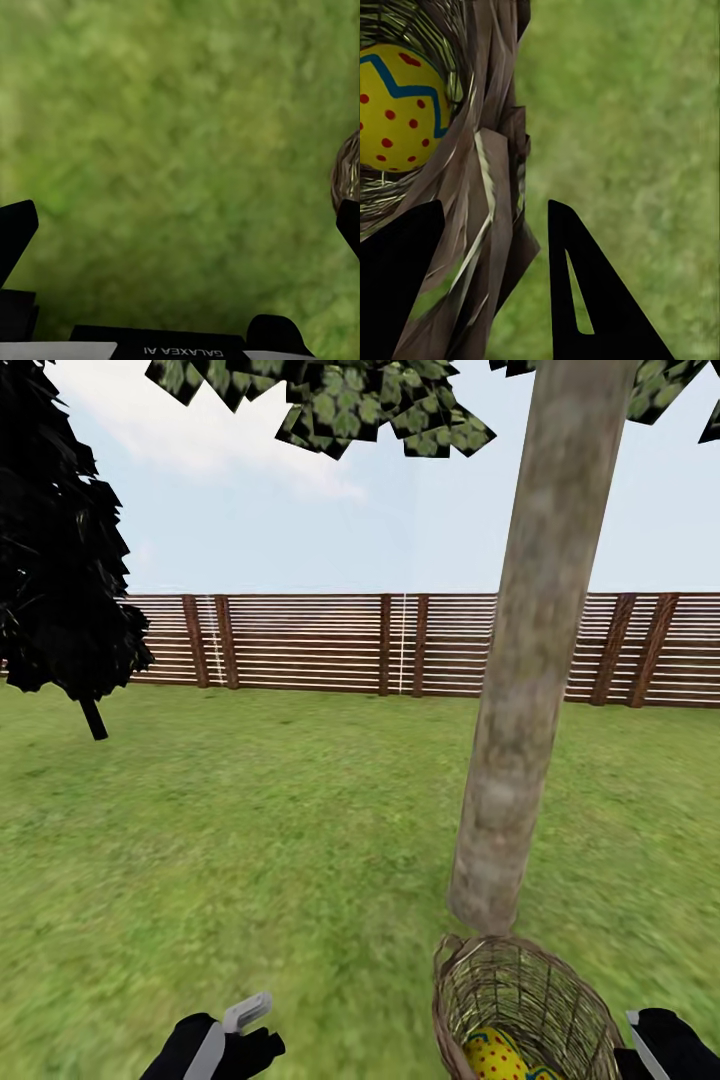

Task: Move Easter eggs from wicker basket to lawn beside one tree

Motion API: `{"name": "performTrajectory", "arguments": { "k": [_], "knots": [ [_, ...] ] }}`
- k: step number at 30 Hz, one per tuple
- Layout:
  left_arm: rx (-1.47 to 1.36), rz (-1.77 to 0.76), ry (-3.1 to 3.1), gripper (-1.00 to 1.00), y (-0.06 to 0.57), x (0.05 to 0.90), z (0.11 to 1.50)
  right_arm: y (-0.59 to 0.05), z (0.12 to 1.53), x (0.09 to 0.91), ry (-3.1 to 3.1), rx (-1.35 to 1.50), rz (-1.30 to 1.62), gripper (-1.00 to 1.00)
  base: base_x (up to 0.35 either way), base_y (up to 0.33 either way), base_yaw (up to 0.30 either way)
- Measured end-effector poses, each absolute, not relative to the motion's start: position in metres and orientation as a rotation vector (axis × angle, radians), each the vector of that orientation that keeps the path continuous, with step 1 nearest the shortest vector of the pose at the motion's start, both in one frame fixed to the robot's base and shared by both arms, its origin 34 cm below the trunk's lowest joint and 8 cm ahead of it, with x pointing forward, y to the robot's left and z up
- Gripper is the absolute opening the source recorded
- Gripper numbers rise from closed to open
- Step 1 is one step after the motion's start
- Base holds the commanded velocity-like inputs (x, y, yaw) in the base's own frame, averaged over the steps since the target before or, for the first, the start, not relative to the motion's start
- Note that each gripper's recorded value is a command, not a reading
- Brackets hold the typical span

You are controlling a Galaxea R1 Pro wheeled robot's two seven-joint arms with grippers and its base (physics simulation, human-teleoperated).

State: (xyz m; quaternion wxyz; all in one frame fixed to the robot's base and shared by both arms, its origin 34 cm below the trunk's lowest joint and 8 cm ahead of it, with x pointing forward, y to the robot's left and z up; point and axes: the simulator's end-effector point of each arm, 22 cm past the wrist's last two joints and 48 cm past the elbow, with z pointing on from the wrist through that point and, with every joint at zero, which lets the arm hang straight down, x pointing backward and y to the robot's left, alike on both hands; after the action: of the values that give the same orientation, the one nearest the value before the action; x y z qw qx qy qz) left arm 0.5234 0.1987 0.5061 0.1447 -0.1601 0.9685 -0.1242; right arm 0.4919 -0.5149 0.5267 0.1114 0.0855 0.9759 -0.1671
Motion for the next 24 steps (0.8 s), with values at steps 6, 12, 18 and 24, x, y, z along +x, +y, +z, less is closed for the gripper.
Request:
{"name": "performTrajectory", "arguments": {
  "k": [6, 12, 18, 24],
  "knots": [
    [-0.461, -0.358, 2.791, 1.0, 0.199, 0.522, 0.494, -0.513, 0.515, 0.491, 2.866, 0.254, -0.485, -1.0, 0.0, 0.0, 0.0],
    [-0.459, -0.369, 2.792, 1.0, 0.193, 0.52, 0.483, -0.513, 0.502, 0.489, 2.867, 0.251, -0.487, -1.0, 0.0, 0.0, 0.0],
    [-0.458, -0.368, 2.792, 1.0, 0.193, 0.518, 0.471, -0.514, 0.49, 0.486, 2.868, 0.25, -0.489, -1.0, 0.0, 0.0, 0.0],
    [-0.457, -0.373, 2.79, 1.0, 0.192, 0.518, 0.467, -0.514, 0.486, 0.486, 2.868, 0.252, -0.487, -1.0, 0.05, 0.0, 0.0]
  ]
}}
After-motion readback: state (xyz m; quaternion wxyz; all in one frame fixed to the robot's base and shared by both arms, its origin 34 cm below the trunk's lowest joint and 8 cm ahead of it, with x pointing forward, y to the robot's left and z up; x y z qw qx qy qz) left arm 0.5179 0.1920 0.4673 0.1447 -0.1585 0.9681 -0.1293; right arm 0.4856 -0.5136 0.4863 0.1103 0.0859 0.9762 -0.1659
